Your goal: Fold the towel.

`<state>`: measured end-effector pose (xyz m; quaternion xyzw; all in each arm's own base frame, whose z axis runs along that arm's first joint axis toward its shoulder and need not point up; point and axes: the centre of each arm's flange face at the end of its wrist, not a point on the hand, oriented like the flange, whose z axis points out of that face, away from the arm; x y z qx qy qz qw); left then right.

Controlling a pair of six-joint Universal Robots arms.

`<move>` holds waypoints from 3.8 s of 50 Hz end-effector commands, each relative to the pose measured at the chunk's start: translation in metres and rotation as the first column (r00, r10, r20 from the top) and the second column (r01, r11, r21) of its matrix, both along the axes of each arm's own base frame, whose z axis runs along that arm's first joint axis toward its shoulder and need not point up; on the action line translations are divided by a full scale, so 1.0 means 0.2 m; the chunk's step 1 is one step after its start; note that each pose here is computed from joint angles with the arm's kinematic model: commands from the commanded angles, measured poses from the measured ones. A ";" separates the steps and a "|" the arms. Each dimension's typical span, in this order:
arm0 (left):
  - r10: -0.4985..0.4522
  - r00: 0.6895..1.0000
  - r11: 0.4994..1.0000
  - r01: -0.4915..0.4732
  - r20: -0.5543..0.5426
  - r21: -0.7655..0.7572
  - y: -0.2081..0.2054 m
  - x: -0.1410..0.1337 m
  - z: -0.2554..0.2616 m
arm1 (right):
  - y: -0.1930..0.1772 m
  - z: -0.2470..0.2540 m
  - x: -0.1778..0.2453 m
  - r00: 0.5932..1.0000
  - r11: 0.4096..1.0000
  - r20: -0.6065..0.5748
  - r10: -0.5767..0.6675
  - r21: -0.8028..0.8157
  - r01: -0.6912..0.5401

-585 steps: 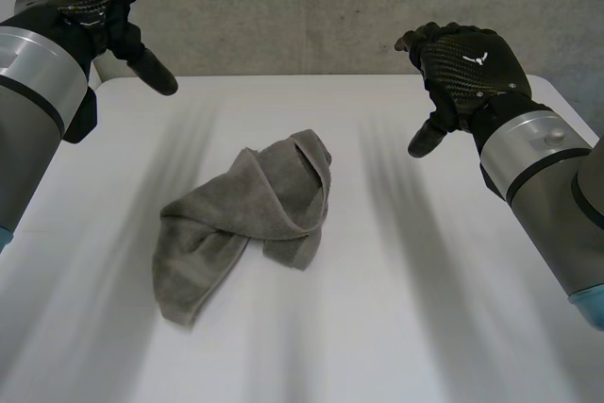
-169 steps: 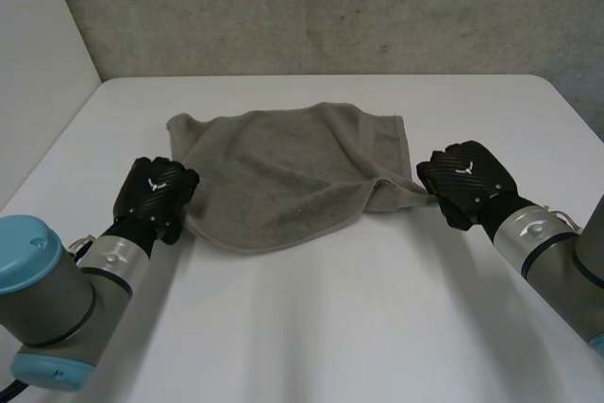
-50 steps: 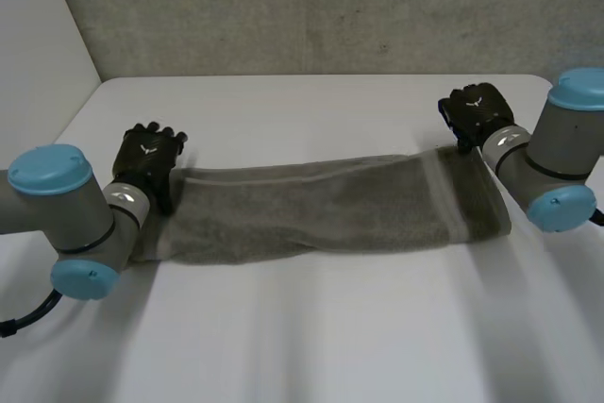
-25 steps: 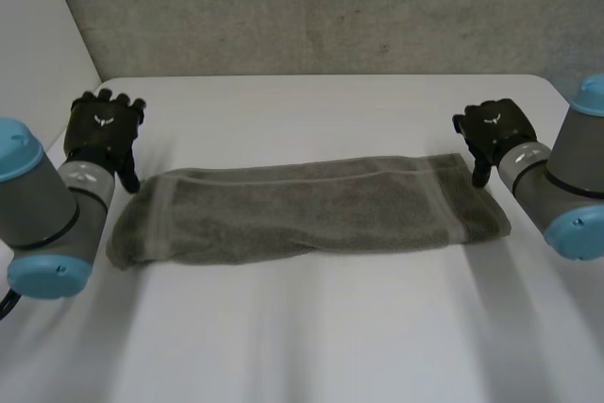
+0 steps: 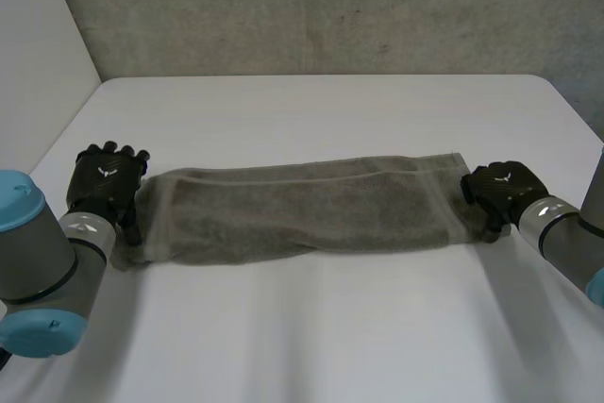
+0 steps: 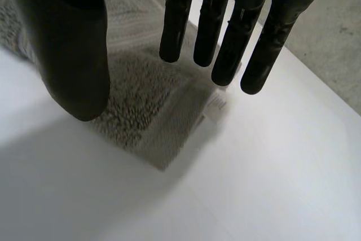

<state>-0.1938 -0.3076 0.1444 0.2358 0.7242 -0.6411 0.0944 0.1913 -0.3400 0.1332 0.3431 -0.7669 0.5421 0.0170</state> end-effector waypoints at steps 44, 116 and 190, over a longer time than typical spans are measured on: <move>-0.110 0.992 0.964 0.090 -0.067 -0.249 0.03 -0.26 0.36 | 0.16 0.61 0.48 0.956 0.908 -0.050 0.291 -0.300 -0.292; -0.277 0.959 0.946 0.263 -0.052 -0.190 0.32 -0.59 0.23 | 0.32 -0.03 0.07 0.989 0.989 0.071 0.130 0.055 -0.134; -0.269 0.938 0.963 0.264 -0.220 -0.052 0.43 -0.71 0.41 | 0.49 0.44 0.57 0.908 0.953 0.290 0.302 -0.103 -0.284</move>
